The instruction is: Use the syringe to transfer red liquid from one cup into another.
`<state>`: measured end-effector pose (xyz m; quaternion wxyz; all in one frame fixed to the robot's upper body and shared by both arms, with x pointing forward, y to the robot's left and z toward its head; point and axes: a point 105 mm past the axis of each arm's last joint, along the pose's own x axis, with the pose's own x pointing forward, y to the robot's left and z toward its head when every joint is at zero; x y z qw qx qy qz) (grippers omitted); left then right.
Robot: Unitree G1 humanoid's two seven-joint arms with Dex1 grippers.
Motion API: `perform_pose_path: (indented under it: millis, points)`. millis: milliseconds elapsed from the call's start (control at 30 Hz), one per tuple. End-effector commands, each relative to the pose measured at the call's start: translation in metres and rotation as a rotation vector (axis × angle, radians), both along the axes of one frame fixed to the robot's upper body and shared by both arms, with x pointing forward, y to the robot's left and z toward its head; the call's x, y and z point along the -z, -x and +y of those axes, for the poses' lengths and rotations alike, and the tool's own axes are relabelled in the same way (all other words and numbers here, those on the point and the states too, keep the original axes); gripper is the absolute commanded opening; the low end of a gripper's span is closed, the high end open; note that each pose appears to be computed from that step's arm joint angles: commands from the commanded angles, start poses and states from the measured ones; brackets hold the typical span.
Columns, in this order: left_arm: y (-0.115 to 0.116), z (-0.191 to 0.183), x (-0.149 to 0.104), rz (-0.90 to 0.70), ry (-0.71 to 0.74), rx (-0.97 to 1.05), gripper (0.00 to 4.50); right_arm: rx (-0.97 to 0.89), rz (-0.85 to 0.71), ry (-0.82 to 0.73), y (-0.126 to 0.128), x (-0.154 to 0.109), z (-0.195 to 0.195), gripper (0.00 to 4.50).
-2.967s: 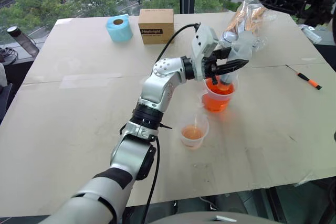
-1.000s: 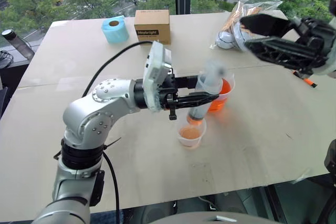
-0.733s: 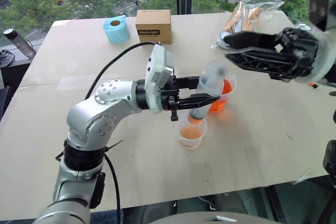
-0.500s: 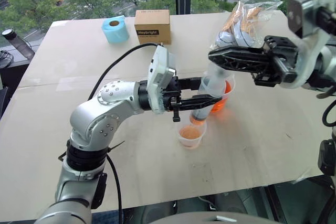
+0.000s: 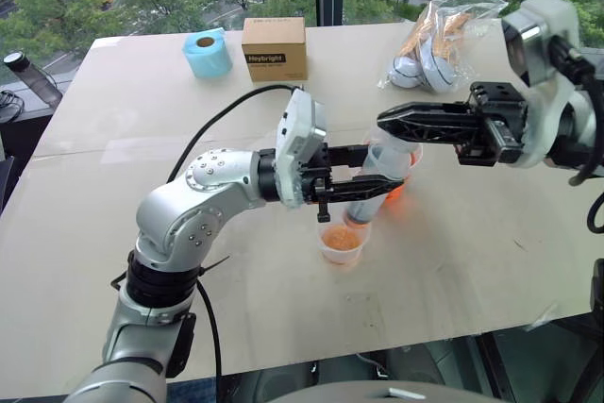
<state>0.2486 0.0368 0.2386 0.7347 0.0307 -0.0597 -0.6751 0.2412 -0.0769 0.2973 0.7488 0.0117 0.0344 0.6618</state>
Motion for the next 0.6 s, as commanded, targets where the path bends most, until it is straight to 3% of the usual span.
perform_pose_path:
  millis: [33, 400, 600]
  points:
    - [0.003, 0.003, -0.020, -0.082, 0.064, -0.012, 1.45, -0.024, 0.028, 0.069, 0.005, 0.016, 0.003, 0.04]
    - [0.001, 0.007, -0.020, -0.093, 0.065, -0.032, 1.45, -0.039, 0.071, 0.063, 0.007, 0.042, 0.009, 0.04]
    - [0.009, 0.002, -0.015, -0.089, 0.070, -0.026, 1.45, -0.040, 0.072, 0.051, 0.007, 0.041, 0.007, 0.04]
